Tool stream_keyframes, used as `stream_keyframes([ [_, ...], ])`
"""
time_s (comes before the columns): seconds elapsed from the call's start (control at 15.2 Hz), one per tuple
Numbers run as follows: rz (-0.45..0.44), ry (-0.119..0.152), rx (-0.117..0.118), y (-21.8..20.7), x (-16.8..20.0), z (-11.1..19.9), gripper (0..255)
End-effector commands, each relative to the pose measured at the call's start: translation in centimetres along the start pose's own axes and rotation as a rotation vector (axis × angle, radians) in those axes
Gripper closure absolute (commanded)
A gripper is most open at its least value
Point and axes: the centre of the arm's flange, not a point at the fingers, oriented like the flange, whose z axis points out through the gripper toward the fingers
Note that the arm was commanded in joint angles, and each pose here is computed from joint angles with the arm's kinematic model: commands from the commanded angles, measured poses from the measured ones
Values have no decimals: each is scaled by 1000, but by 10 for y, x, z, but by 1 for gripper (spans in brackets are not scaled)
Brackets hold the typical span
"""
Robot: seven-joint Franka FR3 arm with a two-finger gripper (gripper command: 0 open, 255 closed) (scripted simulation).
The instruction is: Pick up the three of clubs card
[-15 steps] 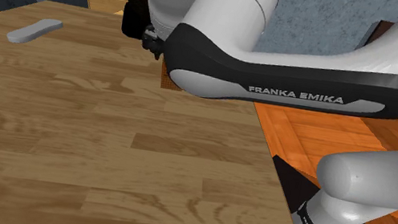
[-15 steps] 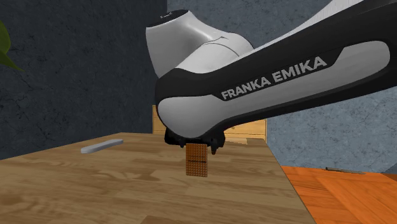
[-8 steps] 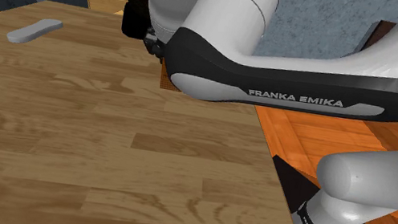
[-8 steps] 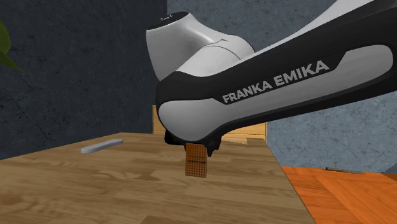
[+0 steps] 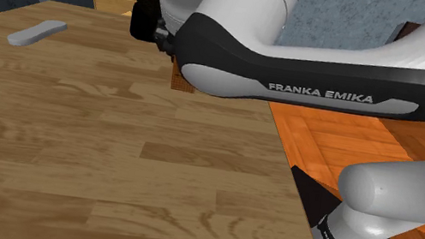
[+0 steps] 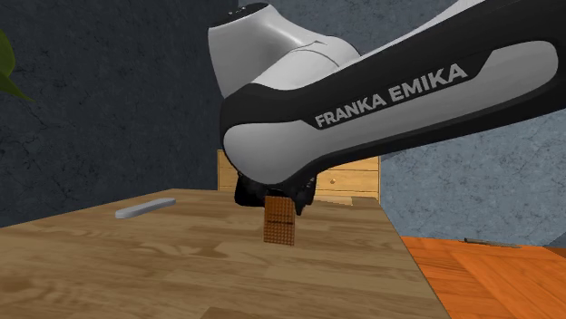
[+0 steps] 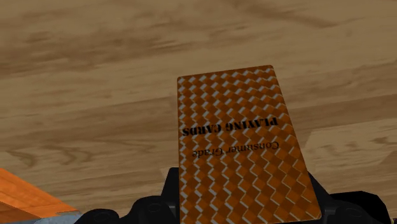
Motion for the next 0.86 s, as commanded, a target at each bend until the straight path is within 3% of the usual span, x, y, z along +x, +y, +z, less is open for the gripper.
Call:
stream_keyframes([
  [0.0, 0, 0, 0, -2, 7, -8, 255],
  [0.79, 0, 0, 0, -8, 42, -49, 255],
])
